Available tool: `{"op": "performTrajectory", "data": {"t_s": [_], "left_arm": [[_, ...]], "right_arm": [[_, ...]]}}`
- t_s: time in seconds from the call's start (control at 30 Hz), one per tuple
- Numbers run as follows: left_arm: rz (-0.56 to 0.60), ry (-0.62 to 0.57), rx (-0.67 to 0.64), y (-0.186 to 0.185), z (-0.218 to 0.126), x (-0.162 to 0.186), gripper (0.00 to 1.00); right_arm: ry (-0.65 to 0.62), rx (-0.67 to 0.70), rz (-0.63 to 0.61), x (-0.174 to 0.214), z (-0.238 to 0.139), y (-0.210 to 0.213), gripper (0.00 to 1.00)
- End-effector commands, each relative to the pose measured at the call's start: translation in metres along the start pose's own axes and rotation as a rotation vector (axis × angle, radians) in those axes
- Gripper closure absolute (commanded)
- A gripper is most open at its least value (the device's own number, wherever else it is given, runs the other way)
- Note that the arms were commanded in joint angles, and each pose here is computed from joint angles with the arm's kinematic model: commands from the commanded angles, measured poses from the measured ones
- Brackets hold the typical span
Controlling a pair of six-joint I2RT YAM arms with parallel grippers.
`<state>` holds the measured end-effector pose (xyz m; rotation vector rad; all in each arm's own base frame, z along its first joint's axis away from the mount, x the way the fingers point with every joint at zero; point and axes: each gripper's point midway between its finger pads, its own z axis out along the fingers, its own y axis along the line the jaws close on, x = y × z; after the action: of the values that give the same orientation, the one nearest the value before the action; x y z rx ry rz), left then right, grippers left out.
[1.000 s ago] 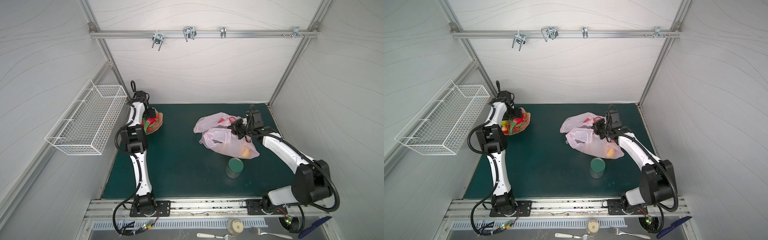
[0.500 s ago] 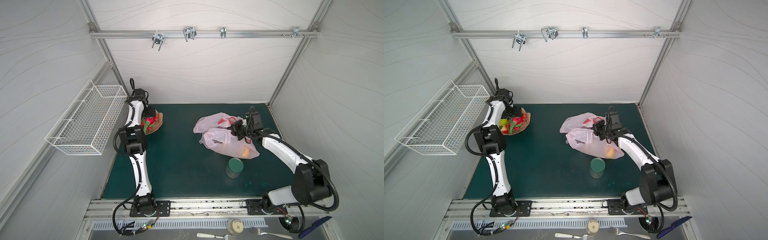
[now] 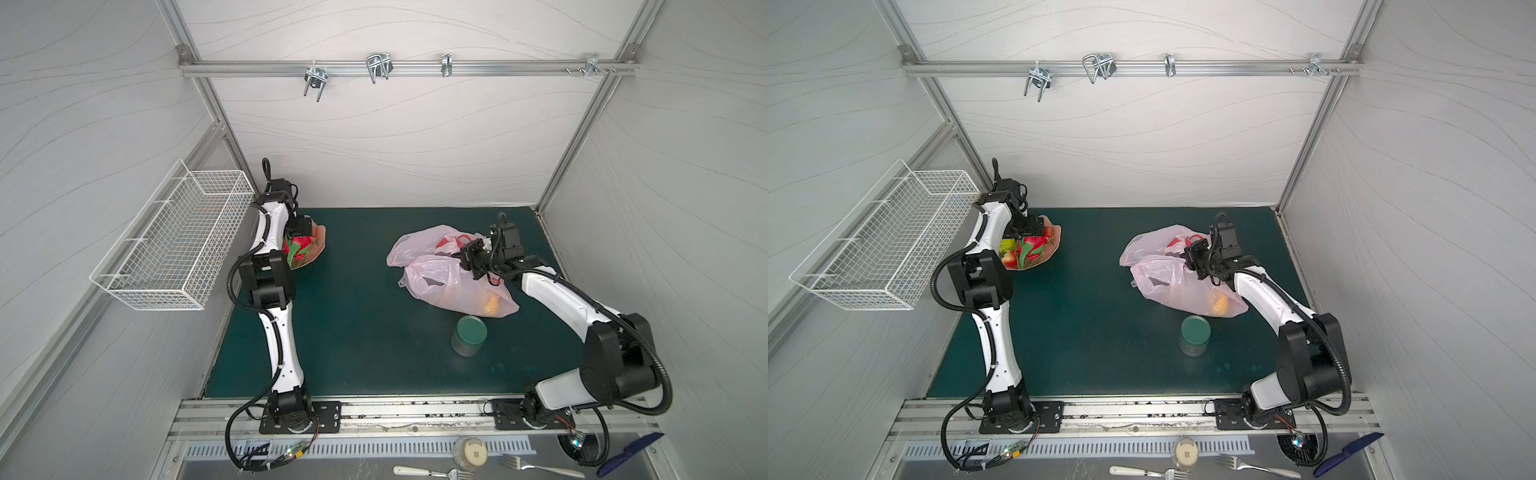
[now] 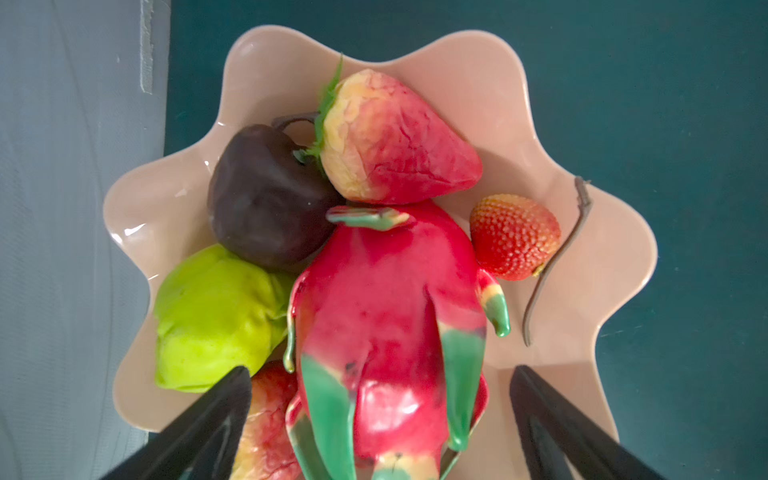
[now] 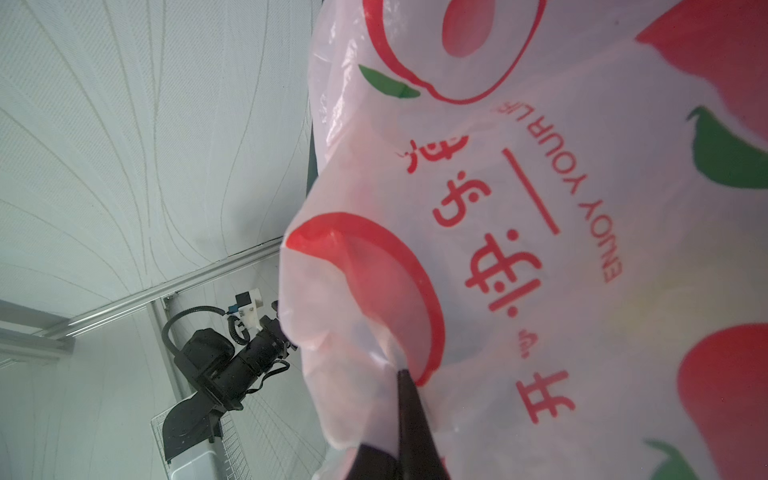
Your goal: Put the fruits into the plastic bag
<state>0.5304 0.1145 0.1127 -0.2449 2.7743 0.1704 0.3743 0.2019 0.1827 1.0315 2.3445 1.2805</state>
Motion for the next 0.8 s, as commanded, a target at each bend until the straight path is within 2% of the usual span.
{"op": "performTrajectory", "data": {"t_s": [0.0,0.43,0.77], "left_arm": [[0.038,0.025,0.029,-0.008,0.012,0.003,0.01],[0.105,0.086,0.094,-0.022,0.043,0.015,0.01],[0.116,0.042,0.01,-0.01,0.054,-0.001,0.01]], "right_arm": [[0.005,-0.011,0.022,-0.003,0.004,0.001,1.0],[0.032,0.005,0.037,-0.007,0.017,-0.005,1.0],[0.048,0.032,0.04,-0.006,0.023,-0.011,1.0]]}}
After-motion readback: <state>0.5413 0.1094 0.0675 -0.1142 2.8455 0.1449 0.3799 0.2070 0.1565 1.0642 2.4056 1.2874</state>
